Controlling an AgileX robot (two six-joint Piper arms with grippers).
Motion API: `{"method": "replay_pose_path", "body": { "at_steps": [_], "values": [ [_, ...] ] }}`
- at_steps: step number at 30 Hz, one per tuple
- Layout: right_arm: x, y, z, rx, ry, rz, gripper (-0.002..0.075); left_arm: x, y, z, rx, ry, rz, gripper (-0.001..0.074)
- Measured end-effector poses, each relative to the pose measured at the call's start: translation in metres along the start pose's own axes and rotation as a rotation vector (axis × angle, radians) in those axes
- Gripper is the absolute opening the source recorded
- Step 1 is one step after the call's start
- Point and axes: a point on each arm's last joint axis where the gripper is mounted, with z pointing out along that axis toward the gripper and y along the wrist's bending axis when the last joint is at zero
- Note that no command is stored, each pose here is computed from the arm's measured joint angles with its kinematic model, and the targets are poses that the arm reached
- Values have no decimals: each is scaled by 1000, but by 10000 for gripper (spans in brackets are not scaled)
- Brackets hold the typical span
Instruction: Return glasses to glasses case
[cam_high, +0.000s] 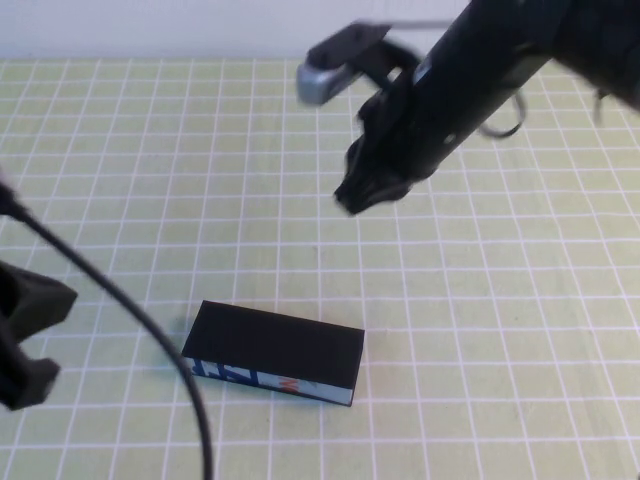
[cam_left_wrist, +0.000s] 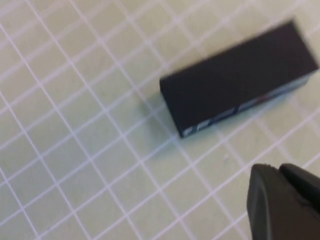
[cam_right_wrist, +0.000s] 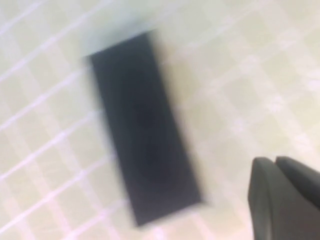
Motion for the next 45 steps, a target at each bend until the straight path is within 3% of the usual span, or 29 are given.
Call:
{"method": "replay_pose_path", "body": {
  "at_steps": [4, 7, 12, 18, 31, 37, 45],
  "values": [
    [5, 3, -58, 230, -61, 66, -17, 11, -9, -34, -19, -130, -42, -3],
    [13, 13, -99, 331, -134, 90, -17, 21, -14, -55, -32, -207, -51, -3],
    [41, 42, -160, 400, -353, 75, -17, 35, -22, -79, -34, -307, -106, -3],
    [107, 76, -197, 454, -593, 38, -17, 57, -29, -86, -28, -409, -156, -3],
    [273, 116, -168, 525, -926, 27, -17, 91, -27, -21, -7, -513, -336, -3],
    [313, 115, -131, 514, -923, 59, -17, 95, -26, -10, -12, -519, -351, -3],
    [329, 115, -117, 484, -906, 113, -18, 94, -27, -10, 0, -528, -362, -3]
  ]
}}
